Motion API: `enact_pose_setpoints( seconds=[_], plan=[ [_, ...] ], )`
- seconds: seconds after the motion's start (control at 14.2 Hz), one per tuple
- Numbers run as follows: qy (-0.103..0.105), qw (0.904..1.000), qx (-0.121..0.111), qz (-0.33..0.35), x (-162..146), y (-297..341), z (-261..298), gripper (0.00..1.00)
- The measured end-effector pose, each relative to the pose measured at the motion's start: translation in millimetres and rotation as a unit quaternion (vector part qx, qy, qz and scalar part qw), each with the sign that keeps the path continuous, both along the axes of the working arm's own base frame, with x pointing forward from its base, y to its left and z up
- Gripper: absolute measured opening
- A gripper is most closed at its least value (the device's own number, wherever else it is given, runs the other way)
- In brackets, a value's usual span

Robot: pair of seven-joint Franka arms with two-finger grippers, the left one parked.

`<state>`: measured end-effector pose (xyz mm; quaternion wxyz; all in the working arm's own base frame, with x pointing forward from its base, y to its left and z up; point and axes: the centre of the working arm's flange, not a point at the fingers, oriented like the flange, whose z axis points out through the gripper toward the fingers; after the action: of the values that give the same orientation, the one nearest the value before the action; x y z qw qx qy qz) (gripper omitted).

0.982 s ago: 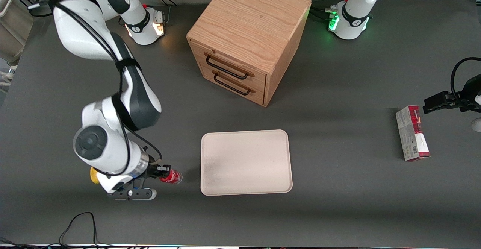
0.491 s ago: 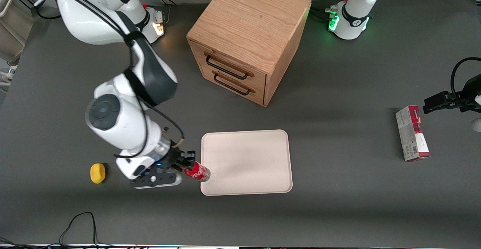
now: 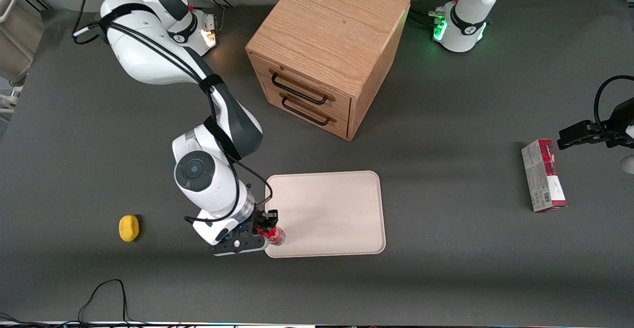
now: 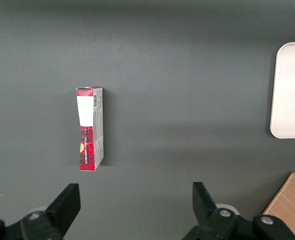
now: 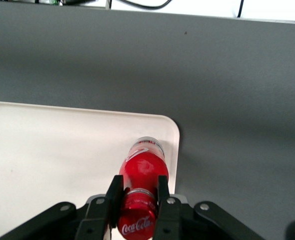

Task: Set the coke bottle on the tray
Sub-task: 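Open the right gripper to release the bottle and lift away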

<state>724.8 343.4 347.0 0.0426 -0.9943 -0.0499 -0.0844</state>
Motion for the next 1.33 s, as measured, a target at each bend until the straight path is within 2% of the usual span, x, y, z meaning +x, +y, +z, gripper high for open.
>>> enact_pose_setpoints(
  seconds=[0.14,0.21,0.49,0.63,0.77,0.98,1.12,1.33],
  plan=[
    [0.009,0.9998,0.000,-0.016,-3.5,3.8,-8.9,0.32],
    [0.012,0.9996,-0.002,-0.024,-4.7,4.5,-12.3,0.36],
    [0.000,0.9995,-0.010,-0.030,-4.3,2.1,2.3,0.76],
    [0.003,0.9993,-0.019,-0.034,-10.8,-3.9,39.6,0.97],
    [0.023,0.9980,-0.036,-0.046,-24.2,-25.7,93.1,1.00],
    [0.052,0.9951,-0.026,-0.080,-60.4,-93.4,171.9,1.00],
    [0.063,0.9918,-0.026,-0.108,-86.9,-152.6,199.7,1.00],
    [0.070,0.9899,-0.034,-0.119,-147.1,-234.7,230.3,1.00]
  ],
)
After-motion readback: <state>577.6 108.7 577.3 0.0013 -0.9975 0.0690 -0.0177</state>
